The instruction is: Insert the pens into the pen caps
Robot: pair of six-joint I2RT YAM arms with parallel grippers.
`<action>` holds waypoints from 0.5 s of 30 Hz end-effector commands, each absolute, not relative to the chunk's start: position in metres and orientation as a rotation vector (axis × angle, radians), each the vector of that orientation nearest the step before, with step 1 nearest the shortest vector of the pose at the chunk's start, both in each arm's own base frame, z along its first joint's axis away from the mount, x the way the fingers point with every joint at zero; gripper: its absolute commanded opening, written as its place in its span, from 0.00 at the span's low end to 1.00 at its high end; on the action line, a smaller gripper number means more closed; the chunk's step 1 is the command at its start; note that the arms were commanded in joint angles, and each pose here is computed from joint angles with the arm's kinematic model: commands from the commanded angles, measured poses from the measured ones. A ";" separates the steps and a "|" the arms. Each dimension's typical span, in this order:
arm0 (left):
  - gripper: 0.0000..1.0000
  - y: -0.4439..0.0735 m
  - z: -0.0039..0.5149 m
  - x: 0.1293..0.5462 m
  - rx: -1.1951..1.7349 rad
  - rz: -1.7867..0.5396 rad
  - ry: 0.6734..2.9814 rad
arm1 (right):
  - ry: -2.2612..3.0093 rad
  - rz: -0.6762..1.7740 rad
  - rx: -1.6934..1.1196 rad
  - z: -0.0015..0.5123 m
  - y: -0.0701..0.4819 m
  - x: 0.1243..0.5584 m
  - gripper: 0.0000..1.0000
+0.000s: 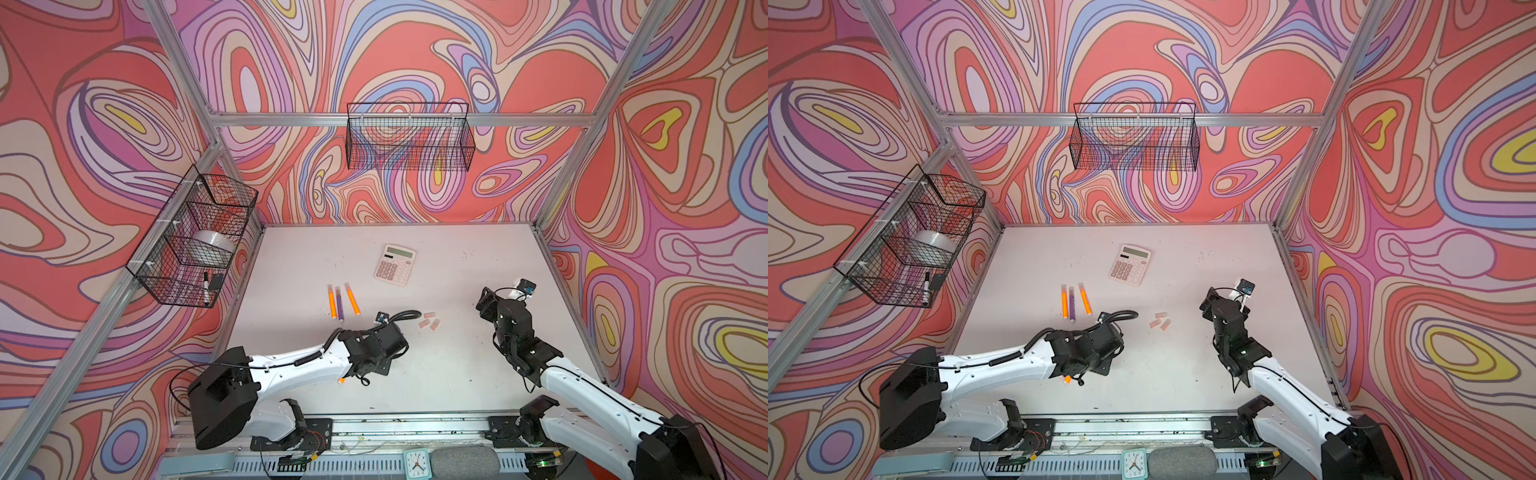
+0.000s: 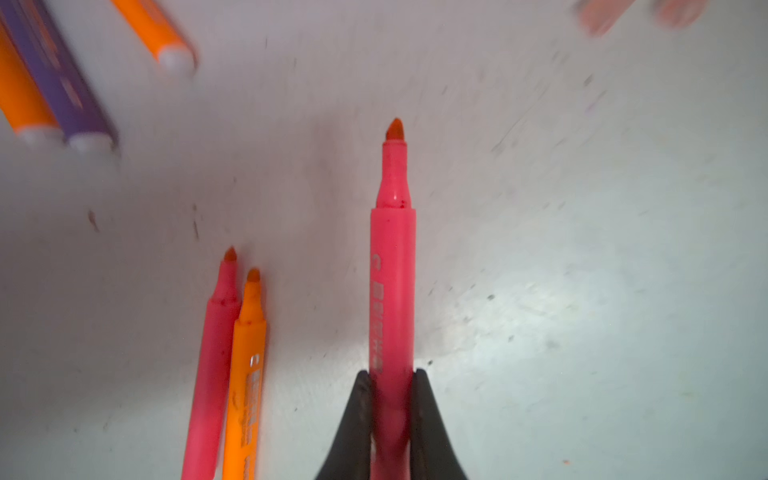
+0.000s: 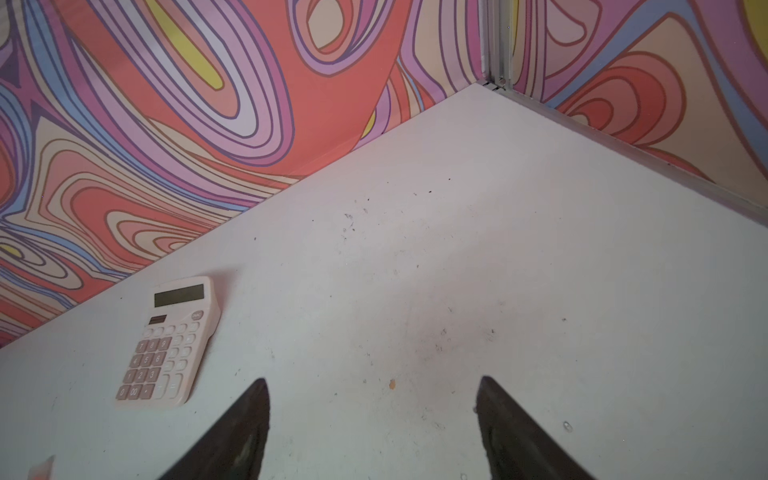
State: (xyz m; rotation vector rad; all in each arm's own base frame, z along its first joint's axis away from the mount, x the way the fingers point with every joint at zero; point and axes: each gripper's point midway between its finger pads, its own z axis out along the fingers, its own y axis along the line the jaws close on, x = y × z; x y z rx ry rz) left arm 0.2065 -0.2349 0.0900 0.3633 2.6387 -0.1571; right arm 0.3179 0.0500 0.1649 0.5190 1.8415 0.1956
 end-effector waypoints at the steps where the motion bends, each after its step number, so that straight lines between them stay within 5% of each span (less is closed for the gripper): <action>1: 0.00 -0.260 0.133 0.235 0.496 -0.237 2.552 | 1.819 0.333 0.490 0.165 0.065 0.319 0.81; 8: 0.00 -0.315 0.186 0.293 0.618 -0.361 2.236 | 1.844 0.712 0.504 0.179 0.114 0.323 0.78; 15: 0.00 -0.338 0.181 0.281 0.743 -0.566 1.980 | 1.793 1.029 0.521 0.196 0.148 0.309 0.76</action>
